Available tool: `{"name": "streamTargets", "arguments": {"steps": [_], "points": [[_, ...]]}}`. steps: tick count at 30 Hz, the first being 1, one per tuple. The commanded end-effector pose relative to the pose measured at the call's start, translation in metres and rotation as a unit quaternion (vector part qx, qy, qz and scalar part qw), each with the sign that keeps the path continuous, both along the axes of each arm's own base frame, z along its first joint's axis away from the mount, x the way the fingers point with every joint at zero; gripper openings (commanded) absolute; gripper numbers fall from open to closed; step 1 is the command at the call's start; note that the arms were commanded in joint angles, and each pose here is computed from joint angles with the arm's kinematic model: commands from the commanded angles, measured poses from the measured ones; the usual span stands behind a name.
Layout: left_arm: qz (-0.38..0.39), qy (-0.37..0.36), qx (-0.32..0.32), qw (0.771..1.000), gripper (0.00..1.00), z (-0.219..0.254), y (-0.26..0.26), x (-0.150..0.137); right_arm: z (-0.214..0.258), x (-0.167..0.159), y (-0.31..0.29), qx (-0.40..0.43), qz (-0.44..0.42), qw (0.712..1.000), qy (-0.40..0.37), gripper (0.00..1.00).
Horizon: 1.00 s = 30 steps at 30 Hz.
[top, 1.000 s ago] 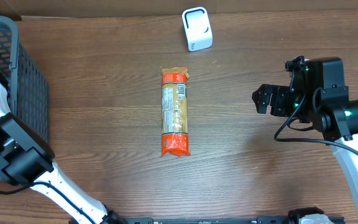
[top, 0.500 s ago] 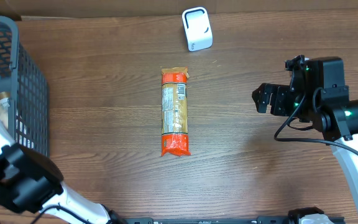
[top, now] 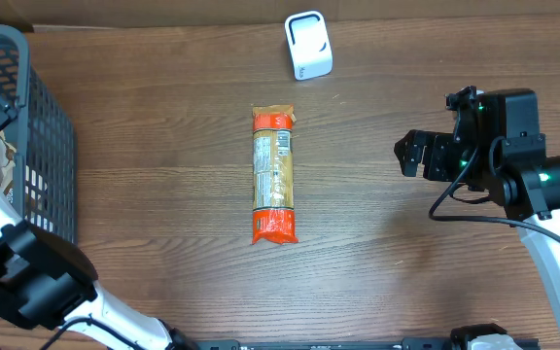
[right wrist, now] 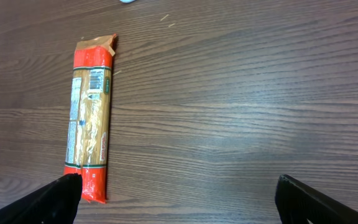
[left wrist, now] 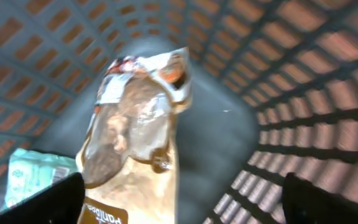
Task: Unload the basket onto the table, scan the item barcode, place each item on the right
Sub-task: 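Reach into the basket and grasp the clear bag of mushrooms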
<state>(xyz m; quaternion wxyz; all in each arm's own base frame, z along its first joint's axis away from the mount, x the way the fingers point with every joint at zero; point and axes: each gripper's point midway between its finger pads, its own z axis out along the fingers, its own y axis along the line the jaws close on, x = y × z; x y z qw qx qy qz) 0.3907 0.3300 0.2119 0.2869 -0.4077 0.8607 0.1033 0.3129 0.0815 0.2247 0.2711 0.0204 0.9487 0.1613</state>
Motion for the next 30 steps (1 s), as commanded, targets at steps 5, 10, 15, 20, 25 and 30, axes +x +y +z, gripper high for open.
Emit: {"name": "streamTargets", "arguments": {"steps": [5, 10, 15, 20, 25, 30], "points": [[0.054, 0.101, -0.056, 0.992, 1.00, -0.104, 0.022, -0.015, 0.008, 0.004, -0.001, 0.002, -0.003, 1.000, -0.012, 1.00], [0.092, 0.144, -0.061, 0.983, 0.99, -0.131, 0.032, -0.035, 0.007, 0.005, -0.001, 0.002, -0.003, 1.000, -0.010, 1.00], [0.111, 0.165, -0.036, 0.979, 1.00, -0.130, 0.044, -0.046, 0.004, 0.006, -0.001, 0.001, -0.003, 1.000, -0.006, 1.00], [0.113, 0.172, -0.035, 0.978, 1.00, -0.130, 0.043, -0.049, -0.001, 0.008, 0.000, 0.000, -0.003, 1.000, 0.003, 1.00], [0.117, 0.202, -0.042, 0.971, 0.91, -0.135, 0.038, -0.063, -0.003, 0.008, 0.000, -0.001, -0.003, 1.000, 0.006, 1.00], [0.125, 0.234, -0.033, 0.963, 0.86, -0.148, 0.037, -0.078, -0.003, 0.008, 0.000, -0.001, -0.003, 1.000, 0.007, 1.00]]}}
